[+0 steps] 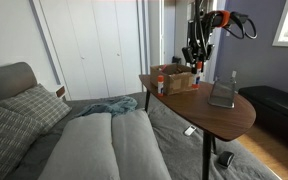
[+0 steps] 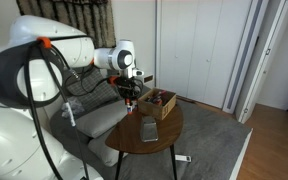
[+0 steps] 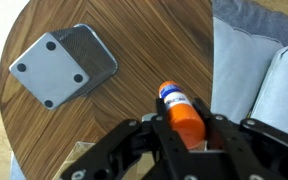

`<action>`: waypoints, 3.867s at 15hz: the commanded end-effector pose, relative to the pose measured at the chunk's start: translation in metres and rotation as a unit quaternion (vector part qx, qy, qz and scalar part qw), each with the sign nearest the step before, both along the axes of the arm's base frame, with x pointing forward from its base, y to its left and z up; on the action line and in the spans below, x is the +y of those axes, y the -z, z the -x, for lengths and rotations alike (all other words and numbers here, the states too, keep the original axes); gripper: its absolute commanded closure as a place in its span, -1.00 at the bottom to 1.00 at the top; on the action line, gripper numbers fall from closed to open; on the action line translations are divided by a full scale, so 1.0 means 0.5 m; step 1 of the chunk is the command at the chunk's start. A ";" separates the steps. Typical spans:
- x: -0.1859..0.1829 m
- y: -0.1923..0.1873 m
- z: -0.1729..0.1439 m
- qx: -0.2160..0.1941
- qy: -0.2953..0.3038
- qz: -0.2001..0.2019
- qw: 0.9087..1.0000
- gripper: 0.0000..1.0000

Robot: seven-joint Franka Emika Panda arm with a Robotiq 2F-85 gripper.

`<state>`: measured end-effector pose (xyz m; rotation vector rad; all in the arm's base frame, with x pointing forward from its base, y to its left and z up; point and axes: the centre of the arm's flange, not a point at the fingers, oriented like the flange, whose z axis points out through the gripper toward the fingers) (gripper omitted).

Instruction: Remove the paper glue stick from the desktop pen and pencil basket facing up bottom, flip the desktop pen and pencil basket to make it stand upright and move the paper glue stick inside the desktop pen and pencil basket

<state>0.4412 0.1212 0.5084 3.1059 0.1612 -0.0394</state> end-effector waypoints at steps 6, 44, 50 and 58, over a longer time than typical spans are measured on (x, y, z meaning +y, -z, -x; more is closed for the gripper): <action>0.051 0.113 -0.071 0.002 -0.050 -0.010 0.999 0.85; -0.382 0.053 -0.062 0.123 0.290 -0.083 0.945 -1.00; -0.390 0.119 -0.094 0.126 0.305 -0.084 0.940 -1.00; -0.404 0.180 -0.106 0.159 0.306 -0.089 0.935 -1.00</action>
